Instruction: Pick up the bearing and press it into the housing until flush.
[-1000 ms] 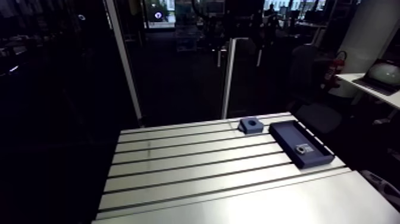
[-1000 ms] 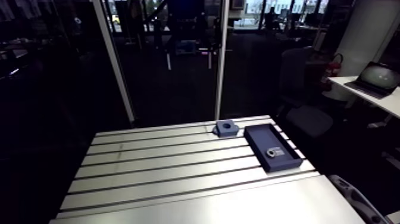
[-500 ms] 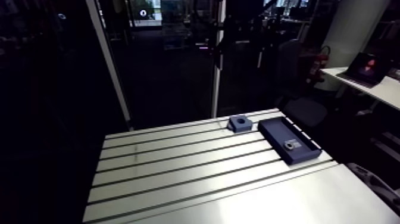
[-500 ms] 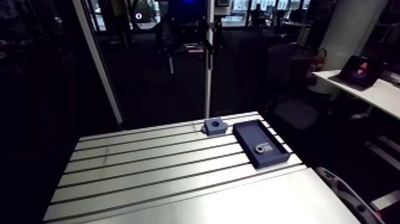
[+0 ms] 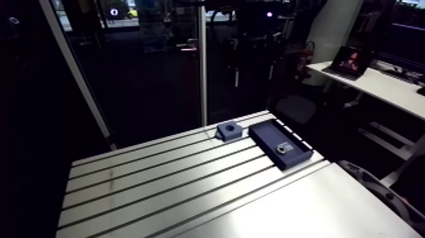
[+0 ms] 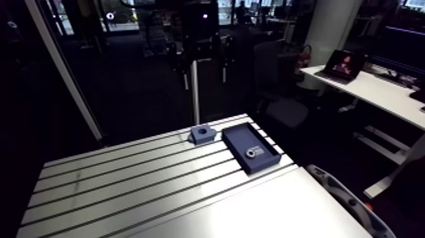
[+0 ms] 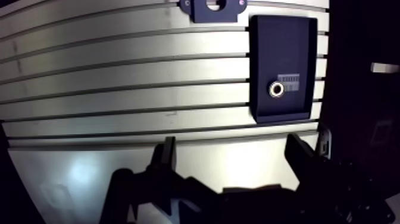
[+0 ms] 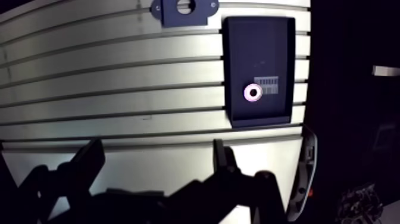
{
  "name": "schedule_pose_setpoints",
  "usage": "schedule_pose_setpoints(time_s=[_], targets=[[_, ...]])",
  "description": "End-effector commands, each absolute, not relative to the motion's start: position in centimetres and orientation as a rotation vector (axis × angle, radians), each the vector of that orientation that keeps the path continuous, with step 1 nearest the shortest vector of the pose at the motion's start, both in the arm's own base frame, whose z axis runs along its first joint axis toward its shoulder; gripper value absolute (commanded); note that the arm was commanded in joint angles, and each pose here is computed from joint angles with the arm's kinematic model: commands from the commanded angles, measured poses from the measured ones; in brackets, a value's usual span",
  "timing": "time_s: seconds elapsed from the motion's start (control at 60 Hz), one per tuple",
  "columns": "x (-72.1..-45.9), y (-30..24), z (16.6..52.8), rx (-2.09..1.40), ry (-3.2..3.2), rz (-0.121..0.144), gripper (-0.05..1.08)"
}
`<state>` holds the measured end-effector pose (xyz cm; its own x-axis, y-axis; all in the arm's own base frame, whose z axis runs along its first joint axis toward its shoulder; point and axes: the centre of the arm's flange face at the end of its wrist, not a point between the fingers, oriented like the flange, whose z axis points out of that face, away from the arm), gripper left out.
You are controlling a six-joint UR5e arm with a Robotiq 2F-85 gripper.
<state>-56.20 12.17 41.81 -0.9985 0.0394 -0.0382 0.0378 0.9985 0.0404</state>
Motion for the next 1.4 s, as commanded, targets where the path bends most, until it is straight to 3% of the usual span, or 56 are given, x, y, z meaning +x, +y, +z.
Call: schedule_pose_setpoints(time_s=[0.017,0.233,0.333,0.45,0.65,0.9,1.117,1.183,1.217,1.4], targets=[[-56.4,15.6,39.3,0.037,3.103,0.060,0.01],[-56.1,16.9,37.6,0.040,3.083,0.038,0.01],[-56.1,18.2,36.2,0.015,3.114,0.068,0.01],[-55.7,19.4,35.3,0.025,3.126,0.080,0.01],[-54.6,21.6,32.8,0.042,3.091,0.039,0.01],[-54.7,23.5,30.9,0.033,3.126,0.065,0.01],[-54.8,24.1,28.1,0.022,3.090,0.029,0.01],[-54.6,24.8,27.4,0.034,3.082,0.017,0.07],[-54.8,25.2,26.7,0.040,3.084,0.020,0.17],[-55.2,25.7,24.8,0.038,3.093,0.040,0.20]])
